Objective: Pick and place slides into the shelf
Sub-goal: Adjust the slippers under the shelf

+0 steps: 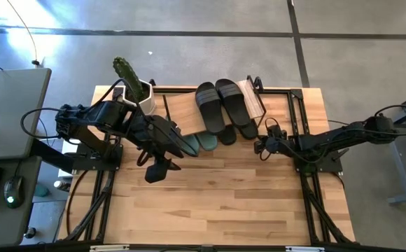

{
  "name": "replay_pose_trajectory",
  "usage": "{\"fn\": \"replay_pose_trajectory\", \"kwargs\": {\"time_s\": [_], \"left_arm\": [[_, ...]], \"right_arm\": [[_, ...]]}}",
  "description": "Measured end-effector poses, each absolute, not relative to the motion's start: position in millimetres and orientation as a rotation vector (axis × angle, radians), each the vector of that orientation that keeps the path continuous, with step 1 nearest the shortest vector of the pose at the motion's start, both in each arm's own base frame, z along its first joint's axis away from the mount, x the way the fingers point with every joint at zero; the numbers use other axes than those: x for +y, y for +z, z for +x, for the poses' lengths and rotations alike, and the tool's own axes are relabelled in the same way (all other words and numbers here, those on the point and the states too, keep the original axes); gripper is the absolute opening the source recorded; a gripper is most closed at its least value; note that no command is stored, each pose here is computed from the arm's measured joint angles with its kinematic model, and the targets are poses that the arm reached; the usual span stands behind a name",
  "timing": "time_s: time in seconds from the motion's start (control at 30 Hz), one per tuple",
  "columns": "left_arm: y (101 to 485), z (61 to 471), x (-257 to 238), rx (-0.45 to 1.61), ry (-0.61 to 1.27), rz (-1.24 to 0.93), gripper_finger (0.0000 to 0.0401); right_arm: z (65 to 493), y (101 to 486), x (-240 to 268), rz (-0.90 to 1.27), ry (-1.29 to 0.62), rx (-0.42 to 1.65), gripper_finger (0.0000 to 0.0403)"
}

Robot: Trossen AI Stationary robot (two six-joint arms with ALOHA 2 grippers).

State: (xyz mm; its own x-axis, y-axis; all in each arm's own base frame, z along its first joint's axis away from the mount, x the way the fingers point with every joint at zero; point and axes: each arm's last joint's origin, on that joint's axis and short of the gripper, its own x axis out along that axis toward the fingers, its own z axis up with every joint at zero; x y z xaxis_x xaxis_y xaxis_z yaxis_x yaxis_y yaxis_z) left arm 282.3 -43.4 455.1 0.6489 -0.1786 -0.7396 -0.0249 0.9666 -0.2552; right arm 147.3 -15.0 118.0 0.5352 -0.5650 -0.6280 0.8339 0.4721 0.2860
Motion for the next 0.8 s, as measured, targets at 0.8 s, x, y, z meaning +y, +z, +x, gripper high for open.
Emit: {"fn": "replay_pose_trajectory", "kwargs": {"time_s": [0.8], "left_arm": [[455,282,-43,0.863,-0.088,-0.253,0.0193]], "right_arm": [[149,109,-22,0.701,-0.892,0.572,0.0000]]}}
